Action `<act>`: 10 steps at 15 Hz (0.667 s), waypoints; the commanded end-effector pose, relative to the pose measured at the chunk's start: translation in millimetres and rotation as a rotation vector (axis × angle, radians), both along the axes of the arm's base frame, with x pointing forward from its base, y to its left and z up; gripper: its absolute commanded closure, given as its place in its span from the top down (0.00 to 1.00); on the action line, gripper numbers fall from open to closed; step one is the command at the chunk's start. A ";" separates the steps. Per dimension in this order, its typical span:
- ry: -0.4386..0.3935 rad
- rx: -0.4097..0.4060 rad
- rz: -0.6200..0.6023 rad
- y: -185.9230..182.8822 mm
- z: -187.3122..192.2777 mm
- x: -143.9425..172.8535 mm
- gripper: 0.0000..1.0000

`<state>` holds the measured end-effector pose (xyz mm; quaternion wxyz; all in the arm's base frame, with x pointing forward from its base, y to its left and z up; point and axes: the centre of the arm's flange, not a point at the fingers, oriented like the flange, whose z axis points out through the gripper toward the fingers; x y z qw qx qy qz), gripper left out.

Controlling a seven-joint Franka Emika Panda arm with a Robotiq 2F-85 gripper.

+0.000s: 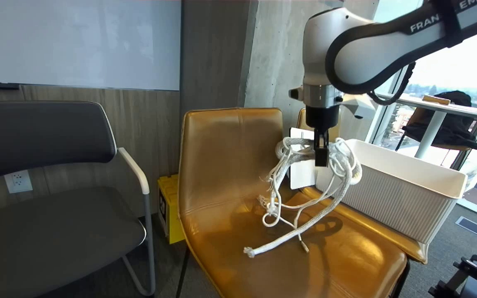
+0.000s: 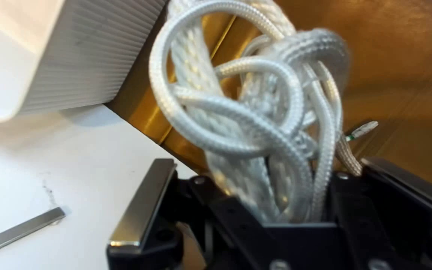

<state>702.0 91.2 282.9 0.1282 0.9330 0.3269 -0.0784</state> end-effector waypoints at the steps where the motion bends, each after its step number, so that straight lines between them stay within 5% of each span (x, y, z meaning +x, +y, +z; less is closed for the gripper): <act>1: -0.039 -0.056 -0.027 -45.0 90.7 16.6 0.00; 10: -0.197 -0.254 -0.229 -223.3 282.4 34.1 0.00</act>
